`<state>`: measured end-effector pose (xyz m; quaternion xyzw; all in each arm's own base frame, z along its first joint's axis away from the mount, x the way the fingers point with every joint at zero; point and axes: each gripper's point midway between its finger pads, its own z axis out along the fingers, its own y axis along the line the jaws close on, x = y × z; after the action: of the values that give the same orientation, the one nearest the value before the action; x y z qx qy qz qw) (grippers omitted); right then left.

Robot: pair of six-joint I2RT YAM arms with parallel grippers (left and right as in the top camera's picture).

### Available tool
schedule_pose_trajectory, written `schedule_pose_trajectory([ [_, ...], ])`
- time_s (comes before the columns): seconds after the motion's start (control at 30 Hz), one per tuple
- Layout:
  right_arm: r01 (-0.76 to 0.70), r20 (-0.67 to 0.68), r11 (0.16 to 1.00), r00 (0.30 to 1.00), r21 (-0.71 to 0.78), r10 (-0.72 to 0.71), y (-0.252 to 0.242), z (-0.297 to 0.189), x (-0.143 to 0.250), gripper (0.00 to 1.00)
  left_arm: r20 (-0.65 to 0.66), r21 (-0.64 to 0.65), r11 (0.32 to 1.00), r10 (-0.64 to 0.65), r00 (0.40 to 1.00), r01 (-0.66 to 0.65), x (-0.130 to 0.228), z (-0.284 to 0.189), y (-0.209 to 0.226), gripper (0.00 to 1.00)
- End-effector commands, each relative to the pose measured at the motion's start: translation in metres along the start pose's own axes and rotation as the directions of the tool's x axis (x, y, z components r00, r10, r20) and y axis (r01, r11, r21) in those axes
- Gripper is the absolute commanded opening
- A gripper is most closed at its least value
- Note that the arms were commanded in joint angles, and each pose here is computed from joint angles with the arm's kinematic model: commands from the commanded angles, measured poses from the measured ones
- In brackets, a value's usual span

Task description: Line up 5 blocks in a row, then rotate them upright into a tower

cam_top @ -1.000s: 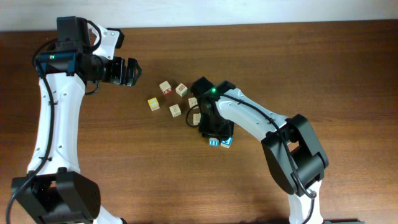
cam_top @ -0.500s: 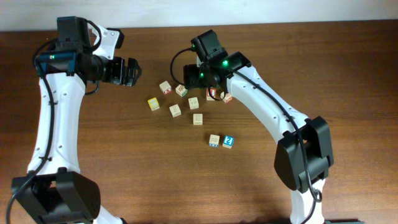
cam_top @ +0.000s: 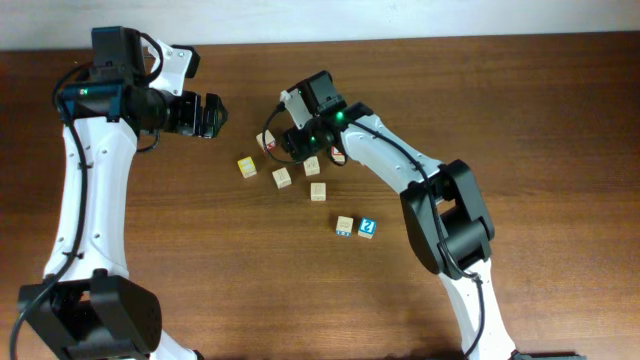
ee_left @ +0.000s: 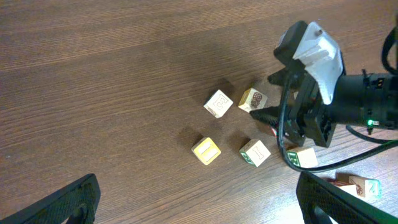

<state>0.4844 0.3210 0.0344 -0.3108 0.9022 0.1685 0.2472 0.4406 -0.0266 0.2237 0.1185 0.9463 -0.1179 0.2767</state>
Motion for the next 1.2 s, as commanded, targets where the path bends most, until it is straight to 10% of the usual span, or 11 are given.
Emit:
schedule_pose_trajectory([
  [0.0, -0.047, -0.013, 0.998, 0.999, -0.039, 0.047, 0.004, 0.010, 0.006, 0.65, 0.016, 0.005, 1.000, 0.021, 1.000, -0.022, -0.006, -0.003, -0.002, 0.99],
  [0.37, -0.105, -0.019, 0.994, 0.994, -0.019, 0.105, -0.001, 0.017, 0.009, 0.31, 0.016, 0.005, 1.000, 0.021, 1.000, -0.022, -0.006, -0.003, -0.002, 0.99],
  [0.63, -0.242, 0.012, 0.970, 0.970, -0.022, 0.242, 0.025, -0.112, -0.053, 0.20, 0.016, 0.005, 1.000, 0.021, 1.000, -0.022, -0.006, -0.003, -0.002, 0.99],
  [0.97, -0.578, -0.459, 0.771, 0.628, 0.267, 0.629, 0.065, -0.132, 0.105, 0.19, 0.016, 0.005, 1.000, 0.021, 1.000, -0.022, -0.006, -0.003, -0.002, 0.99],
  [1.17, -0.576, -0.493, 0.758, 0.586, 0.305, 0.643, 0.092, -0.094, 0.148, 0.19, 0.016, 0.005, 1.000, 0.021, 1.000, -0.022, -0.006, -0.003, -0.002, 0.99],
])
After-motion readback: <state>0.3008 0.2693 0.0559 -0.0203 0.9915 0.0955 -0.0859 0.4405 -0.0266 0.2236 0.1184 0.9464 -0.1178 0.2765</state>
